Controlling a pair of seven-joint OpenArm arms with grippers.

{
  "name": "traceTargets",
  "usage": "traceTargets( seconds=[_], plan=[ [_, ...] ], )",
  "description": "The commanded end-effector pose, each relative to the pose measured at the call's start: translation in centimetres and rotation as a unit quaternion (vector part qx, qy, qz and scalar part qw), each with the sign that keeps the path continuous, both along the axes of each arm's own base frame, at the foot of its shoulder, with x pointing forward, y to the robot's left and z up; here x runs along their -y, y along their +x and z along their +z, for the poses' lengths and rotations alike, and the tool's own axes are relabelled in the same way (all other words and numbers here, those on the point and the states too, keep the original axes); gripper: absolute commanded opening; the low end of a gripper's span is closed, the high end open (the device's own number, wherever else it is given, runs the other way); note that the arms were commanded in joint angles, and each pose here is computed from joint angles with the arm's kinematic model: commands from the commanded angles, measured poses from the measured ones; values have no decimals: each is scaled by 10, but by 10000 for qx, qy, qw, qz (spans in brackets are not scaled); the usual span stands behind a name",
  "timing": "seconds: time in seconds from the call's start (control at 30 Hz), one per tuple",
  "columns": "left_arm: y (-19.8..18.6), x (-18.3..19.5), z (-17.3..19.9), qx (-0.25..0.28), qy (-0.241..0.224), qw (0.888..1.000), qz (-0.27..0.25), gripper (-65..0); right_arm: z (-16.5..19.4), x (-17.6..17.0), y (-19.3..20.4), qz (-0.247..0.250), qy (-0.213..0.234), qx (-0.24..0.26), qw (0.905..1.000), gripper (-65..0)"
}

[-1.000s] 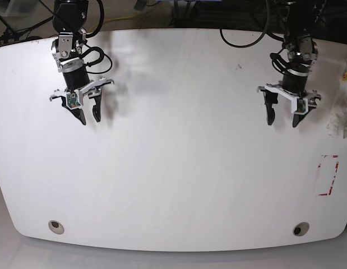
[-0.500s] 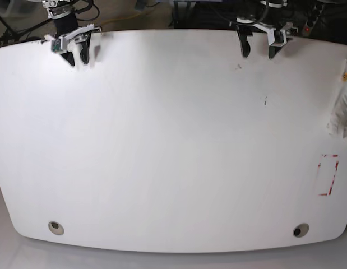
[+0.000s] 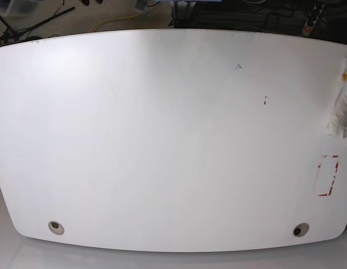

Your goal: Fold the T-shirt properly

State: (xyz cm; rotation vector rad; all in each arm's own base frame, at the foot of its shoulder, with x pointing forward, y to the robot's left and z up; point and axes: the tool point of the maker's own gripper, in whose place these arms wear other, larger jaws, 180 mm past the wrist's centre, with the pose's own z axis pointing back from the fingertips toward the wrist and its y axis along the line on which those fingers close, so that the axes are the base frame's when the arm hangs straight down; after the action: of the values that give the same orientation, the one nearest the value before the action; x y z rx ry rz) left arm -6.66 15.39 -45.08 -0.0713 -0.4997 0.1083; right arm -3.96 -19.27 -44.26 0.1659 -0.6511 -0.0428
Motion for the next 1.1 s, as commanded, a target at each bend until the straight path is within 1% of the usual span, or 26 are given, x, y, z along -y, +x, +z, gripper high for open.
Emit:
traceTargets(
  seconds=[0.0,0.1,0.13,0.17,0.27,0.37,0.53,0.67,0.8,0.87,0.93,1.0,1.07],
  plan=[
    [-25,-9,-17,-313,-27,9995,-19,-242,-22,-10,-35,146,212,-501,9984,-411],
    [-36,-15,-48,-604,-80,9981,-7,-244,-59,-16,-59,126,329,-1009,9943,-417],
    [-36,-21,-58,-676,-59,9977,-3,-253,-71,-14,-64,49,318,-1133,9930,-417],
    [-39,-27,-69,-788,-47,9969,-7,-275,-83,-15,-67,-1,311,-1249,9917,-417],
    [-32,-35,-92,-891,-41,9959,120,-311,-108,-19,-61,-153,345,-1371,9898,-417],
    [-34,-42,-116,-1131,-49,9931,311,-312,-126,-23,-56,-145,381,-1504,9878,-414],
    [-34,-54,-150,-1520,-100,9872,478,-314,-151,-37,-38,79,477,-1643,9852,-412],
    [-31,-52,-170,-1825,-220,9812,589,-317,-169,-33,-28,106,408,-1831,9822,-412],
    [-16,-46,-183,-1958,-313,9792,417,-315,-182,-25,-13,15,319,-1905,9812,-411],
    [-14,-36,-188,-2069,-394,9773,245,-317,-186,-22,-3,-17,288,-1899,9814,-411],
    [1,-30,-193,-2084,-441,9769,154,-317,-189,-17,9,-44,245,-1870,9820,-411],
    [6,-32,-198,-2181,-323,9752,172,-315,-191,-12,16,-68,199,-1873,9821,-411],
    [3,-38,-202,-2376,-31,9712,158,-315,-194,-8,26,-105,162,-1874,9821,-411]
  ],
)
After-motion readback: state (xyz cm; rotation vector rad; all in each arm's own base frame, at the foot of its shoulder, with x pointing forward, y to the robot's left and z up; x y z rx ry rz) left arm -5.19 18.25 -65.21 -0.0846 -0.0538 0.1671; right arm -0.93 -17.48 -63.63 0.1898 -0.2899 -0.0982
